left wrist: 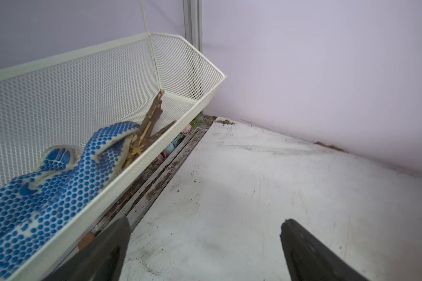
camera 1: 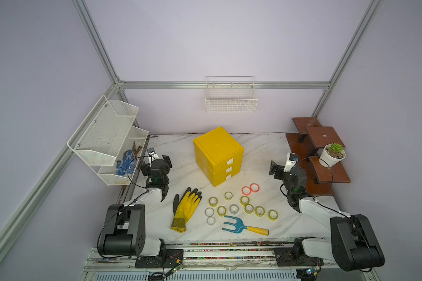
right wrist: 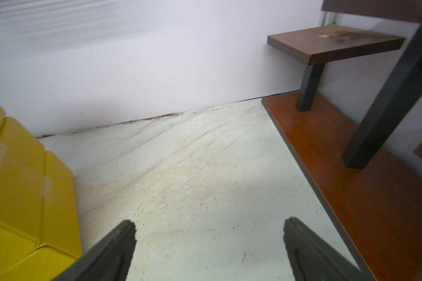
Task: Place the transparent tape into the drawer according to color
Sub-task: Move the storage box to the center of the board.
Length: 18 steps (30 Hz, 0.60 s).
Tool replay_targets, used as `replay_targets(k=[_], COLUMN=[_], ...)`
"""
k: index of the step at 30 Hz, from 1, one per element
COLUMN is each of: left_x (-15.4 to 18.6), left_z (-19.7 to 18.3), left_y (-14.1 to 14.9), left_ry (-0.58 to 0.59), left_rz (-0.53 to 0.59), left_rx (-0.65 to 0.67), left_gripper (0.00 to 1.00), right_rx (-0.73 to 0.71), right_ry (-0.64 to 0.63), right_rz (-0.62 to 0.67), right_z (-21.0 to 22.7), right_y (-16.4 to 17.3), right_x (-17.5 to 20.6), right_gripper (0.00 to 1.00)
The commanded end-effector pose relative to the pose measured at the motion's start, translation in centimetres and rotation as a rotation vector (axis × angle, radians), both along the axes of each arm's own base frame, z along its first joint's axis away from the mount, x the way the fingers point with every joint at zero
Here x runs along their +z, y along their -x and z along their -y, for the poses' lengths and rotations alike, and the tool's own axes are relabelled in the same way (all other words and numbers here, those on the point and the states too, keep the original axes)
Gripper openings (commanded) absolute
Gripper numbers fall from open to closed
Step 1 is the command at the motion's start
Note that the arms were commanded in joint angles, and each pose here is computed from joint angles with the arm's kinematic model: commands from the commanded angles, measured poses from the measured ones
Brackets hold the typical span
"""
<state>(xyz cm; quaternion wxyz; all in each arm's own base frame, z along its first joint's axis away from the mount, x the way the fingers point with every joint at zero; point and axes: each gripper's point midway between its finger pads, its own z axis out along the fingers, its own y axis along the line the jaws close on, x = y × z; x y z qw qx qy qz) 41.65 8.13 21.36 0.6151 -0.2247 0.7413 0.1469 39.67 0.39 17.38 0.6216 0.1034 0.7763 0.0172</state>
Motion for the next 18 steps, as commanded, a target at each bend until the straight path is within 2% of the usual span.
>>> replay_targets(k=[1, 3, 5, 7, 9, 13, 18], left_x=[1.2, 1.2, 1.8, 2.2, 3.2, 6.0, 8.7], left_z=[-1.6, -3.0, -2.8, -1.8, -0.1, 3.0, 8.4], left_y=[1.6, 3.4, 3.1, 2.5, 2.0, 1.6, 1.1], left_ry=[0.175, 0.269, 0.267, 0.301, 0.35, 0.421, 0.49], left_rz=[0.039, 0.033, 0.02, 0.021, 0.045, 0.12, 0.071], left_rx=[0.154, 0.311, 0.29, 0.219, 0.109, -0.093, -0.329], left_gripper=[1.0, 1.0, 1.0, 1.0, 1.0, 1.0, 1.0], right_rx=[-0.192, -0.241, -0.176, -0.158, -0.059, 0.176, 0.229], right_ry=[-0.122, -0.253, -0.318, -0.401, -0.482, -0.479, -0.56], right_rz=[0.03, -0.002, -0.01, -0.028, -0.082, -0.184, -0.25], right_z=[2.6, 3.0, 1.9, 1.4, -0.3, -4.3, -5.8], right_y=[0.2, 0.4, -0.2, -0.8, -1.6, -2.3, -1.4], right_x=[0.2, -0.8, -1.1, -1.6, -1.9, -1.2, -1.6], right_gripper=[1.0, 1.0, 1.0, 1.0, 1.0, 1.0, 1.0])
